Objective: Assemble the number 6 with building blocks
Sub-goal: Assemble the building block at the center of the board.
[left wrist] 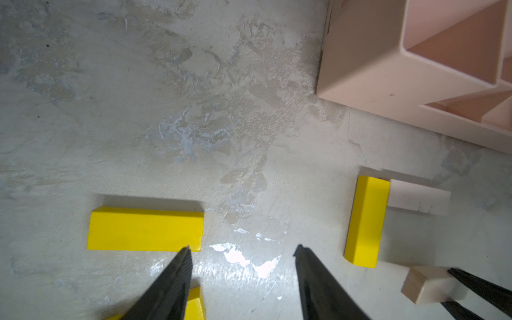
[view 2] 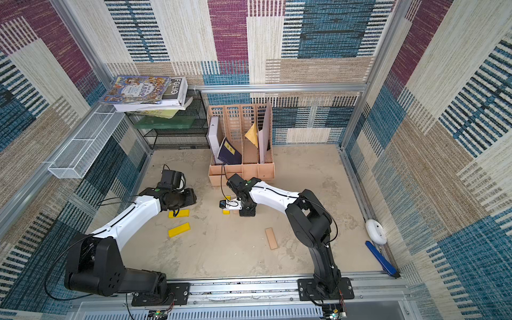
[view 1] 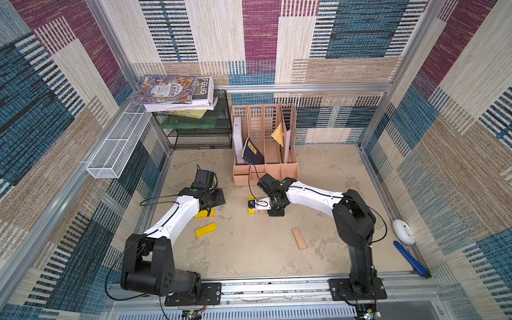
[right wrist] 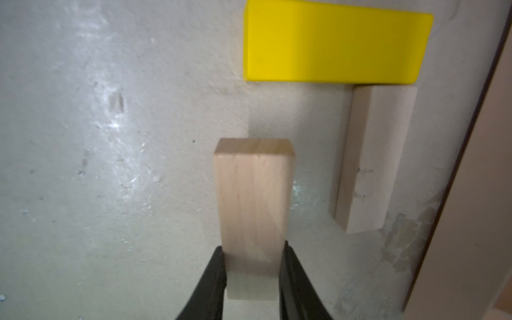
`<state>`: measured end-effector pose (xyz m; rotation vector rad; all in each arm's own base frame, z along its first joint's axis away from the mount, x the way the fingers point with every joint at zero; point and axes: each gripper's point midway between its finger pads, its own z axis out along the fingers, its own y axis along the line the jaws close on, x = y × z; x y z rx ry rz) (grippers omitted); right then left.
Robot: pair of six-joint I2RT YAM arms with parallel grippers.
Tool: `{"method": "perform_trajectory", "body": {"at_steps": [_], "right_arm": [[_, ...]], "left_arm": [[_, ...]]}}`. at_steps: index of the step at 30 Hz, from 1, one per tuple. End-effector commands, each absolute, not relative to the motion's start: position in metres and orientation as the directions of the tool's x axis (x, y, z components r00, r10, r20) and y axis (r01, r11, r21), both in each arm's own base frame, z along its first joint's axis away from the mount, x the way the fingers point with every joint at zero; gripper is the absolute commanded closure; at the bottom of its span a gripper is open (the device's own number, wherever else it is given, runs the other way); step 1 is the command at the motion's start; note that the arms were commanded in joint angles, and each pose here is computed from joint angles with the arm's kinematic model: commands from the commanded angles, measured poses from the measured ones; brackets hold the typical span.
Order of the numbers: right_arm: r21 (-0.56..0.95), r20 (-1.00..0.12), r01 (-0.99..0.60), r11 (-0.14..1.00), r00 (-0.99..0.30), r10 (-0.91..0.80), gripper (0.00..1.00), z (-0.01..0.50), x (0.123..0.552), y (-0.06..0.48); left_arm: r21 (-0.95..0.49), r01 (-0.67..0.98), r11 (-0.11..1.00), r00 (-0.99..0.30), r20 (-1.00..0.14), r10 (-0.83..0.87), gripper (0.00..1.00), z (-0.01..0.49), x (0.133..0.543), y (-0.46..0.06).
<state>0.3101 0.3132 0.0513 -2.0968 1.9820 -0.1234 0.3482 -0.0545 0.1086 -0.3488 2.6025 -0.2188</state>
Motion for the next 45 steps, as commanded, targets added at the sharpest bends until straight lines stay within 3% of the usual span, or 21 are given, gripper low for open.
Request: {"method": "perform_trajectory", "body": {"at_steps": [1,45], "right_arm": [[-0.222,-0.123,-0.973,-0.063,0.092,-0.988,0.74,0.05,0.307,0.319],[-0.123,-0.157,-0.99,-0.069,0.088,-0.984,0.67,0.03,0.291,0.333]], "left_arm": [[-0.214,-0.203,0.956,-0.836,-0.47,-0.283,0.37,0.11,0.351,-0.053],[-0.202,-0.214,0.956,-0.84,-0.462,-0.286,0.37,0.108,0.353,-0.05]]}}
